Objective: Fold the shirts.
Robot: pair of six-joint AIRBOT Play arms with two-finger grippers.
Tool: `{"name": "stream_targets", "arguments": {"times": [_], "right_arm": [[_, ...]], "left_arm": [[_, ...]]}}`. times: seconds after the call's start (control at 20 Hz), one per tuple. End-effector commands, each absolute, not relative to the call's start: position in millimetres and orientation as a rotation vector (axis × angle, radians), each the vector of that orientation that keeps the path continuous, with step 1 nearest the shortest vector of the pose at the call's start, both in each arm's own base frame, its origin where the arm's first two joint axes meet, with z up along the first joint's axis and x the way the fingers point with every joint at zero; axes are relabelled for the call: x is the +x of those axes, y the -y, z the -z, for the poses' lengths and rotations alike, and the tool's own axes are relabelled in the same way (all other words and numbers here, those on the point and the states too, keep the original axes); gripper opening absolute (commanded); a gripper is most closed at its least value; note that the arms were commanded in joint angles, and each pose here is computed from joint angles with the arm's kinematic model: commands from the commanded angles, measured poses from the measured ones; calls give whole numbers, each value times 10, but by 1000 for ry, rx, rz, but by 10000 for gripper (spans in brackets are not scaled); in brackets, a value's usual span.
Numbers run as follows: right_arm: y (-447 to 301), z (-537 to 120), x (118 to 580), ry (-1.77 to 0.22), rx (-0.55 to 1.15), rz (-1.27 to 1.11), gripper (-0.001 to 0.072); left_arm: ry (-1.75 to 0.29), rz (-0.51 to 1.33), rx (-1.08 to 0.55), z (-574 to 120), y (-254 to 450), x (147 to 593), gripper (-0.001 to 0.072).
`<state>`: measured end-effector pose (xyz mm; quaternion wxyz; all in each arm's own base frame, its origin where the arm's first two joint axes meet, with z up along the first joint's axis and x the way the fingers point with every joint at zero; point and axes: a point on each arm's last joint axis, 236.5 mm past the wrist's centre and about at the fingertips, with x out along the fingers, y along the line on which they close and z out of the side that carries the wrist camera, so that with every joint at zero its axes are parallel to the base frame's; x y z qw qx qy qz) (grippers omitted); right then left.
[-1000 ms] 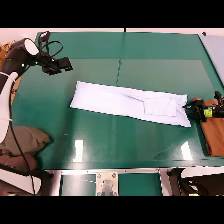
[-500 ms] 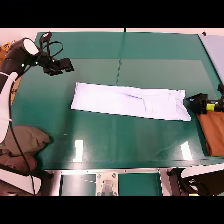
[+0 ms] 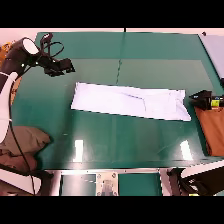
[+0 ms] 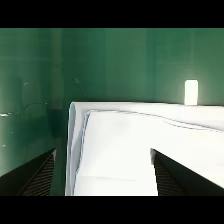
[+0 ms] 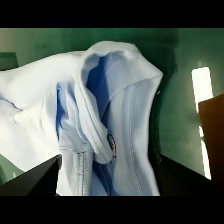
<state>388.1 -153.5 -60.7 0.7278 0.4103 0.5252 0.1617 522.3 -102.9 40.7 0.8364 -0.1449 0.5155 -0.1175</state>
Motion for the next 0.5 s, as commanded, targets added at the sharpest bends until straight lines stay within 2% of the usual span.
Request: {"name": "stream_targets", "arguments": {"times": [0.0, 0.45], "right_arm": [[1456, 832, 3801, -1219, 964, -396, 720], [1185, 780, 3941, -1201, 966, -511, 720]], "left_arm": [[-1090, 254, -316, -422, 1045, 5223, 670], [-1088, 261, -327, -433, 1069, 5223, 670]]}}
